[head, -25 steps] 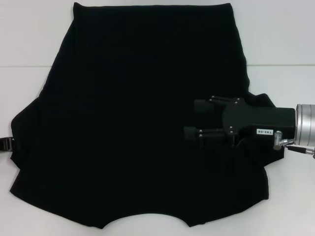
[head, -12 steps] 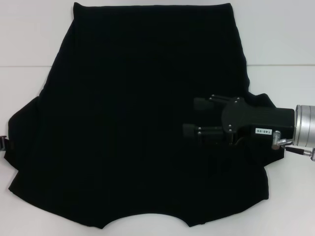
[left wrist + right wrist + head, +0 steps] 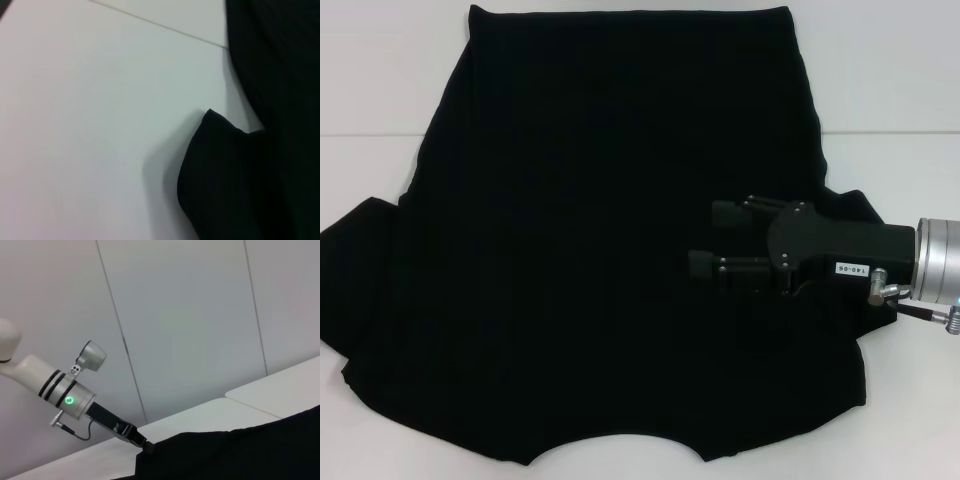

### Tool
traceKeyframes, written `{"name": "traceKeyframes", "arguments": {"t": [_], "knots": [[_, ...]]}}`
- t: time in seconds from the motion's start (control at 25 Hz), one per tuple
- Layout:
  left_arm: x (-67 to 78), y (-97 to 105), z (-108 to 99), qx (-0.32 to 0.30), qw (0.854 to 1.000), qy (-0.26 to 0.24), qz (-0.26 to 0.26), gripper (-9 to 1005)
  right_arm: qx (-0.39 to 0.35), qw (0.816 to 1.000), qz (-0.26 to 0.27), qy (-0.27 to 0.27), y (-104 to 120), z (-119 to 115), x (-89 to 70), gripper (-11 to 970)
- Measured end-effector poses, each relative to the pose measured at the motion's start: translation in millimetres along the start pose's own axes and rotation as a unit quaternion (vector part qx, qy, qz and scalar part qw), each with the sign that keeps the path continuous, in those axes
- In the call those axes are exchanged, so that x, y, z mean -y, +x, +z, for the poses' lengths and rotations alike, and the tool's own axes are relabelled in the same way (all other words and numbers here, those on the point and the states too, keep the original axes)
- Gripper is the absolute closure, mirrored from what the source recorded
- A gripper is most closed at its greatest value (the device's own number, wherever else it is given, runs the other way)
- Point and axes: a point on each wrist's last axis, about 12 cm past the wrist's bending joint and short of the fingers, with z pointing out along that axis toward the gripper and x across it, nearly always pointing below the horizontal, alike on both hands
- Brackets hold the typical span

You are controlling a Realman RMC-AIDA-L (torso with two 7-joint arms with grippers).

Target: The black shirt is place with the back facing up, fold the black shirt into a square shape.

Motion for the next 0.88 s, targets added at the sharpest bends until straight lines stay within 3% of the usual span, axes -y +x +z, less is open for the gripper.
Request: {"name": "traceKeyframes", "arguments": {"t": [0.88], "knots": [[-18.0, 0.0, -14.8, 0.022, 0.999, -0.024, -0.02, 993, 0.003, 1.0, 0.007, 0.001, 1.6, 0.3, -0.4, 43]]}}
